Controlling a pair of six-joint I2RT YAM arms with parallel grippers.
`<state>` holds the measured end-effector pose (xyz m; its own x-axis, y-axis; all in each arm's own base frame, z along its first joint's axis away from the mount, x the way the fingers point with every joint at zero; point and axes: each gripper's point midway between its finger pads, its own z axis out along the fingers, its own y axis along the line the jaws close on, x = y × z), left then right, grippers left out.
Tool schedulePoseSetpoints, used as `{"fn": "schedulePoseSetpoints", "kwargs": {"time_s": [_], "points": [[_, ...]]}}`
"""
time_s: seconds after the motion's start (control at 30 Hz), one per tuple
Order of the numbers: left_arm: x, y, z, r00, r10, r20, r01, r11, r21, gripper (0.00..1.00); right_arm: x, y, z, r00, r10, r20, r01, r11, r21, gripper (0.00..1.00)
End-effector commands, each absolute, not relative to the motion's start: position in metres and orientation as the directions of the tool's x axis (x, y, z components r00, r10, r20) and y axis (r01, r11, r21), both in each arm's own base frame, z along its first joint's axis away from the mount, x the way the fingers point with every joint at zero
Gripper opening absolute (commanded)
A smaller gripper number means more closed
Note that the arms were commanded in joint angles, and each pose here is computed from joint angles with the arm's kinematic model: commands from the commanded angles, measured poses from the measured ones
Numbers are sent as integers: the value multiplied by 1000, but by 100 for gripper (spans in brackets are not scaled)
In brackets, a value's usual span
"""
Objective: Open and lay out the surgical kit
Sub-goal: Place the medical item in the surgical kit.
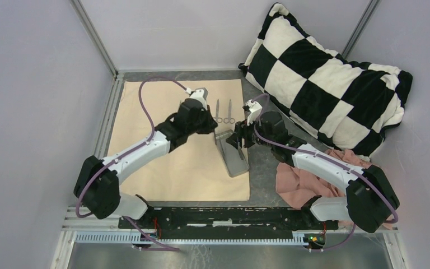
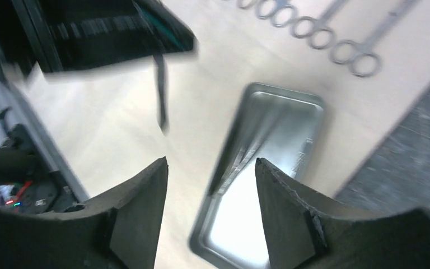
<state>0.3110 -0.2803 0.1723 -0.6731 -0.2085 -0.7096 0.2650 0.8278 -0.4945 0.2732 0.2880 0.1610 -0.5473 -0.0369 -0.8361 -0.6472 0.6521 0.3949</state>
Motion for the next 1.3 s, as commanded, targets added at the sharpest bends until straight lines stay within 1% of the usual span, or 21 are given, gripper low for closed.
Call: {"fn": "schedulePoseSetpoints", "kwargs": {"time_s": [0.0,0.13,0.23,0.33,0.4,0.43,0.47,0.57,0.73,1.0,1.17,1.27], "points": [[362,-185,152,-651,118,-749,278,956,-91,2,290,254,156,-497,-77,-864,-613,737,286,65],[414,-110,125,-719,204,-664,250,968,27,2,293,246,149,-493,-97,-865,-606,751,261,66],[446,-72,96,-795,224,-564,219,973,77,2,293,247,144,-499,-103,-860,-613,743,267,65],[468,-55,72,-858,171,-485,174,984,38,2,294,248,140,-508,-110,-854,-616,739,271,65],[484,-51,66,-868,185,-462,186,982,43,2,293,249,137,-512,-114,-851,-619,736,274,64],[483,-49,53,-887,191,-421,188,981,49,2,292,249,135,-516,-116,-849,-620,734,276,64],[489,-47,50,-892,194,-408,187,981,58,2,292,249,134,-519,-119,-847,-621,733,278,64],[504,-45,43,-897,179,-403,169,984,61,2,291,251,131,-525,-122,-842,-627,725,285,63],[511,-43,37,-895,174,-410,162,985,64,2,291,251,130,-528,-125,-840,-628,724,287,63],[518,-42,27,-898,163,-408,149,987,68,9,291,254,130,-527,-119,-841,-633,715,296,61],[524,-39,22,-898,132,-420,115,991,65,17,290,254,128,-528,-122,-840,-634,715,295,60],[526,-39,21,-897,116,-425,101,993,58,25,290,255,128,-531,-120,-839,-636,711,300,60]]}}
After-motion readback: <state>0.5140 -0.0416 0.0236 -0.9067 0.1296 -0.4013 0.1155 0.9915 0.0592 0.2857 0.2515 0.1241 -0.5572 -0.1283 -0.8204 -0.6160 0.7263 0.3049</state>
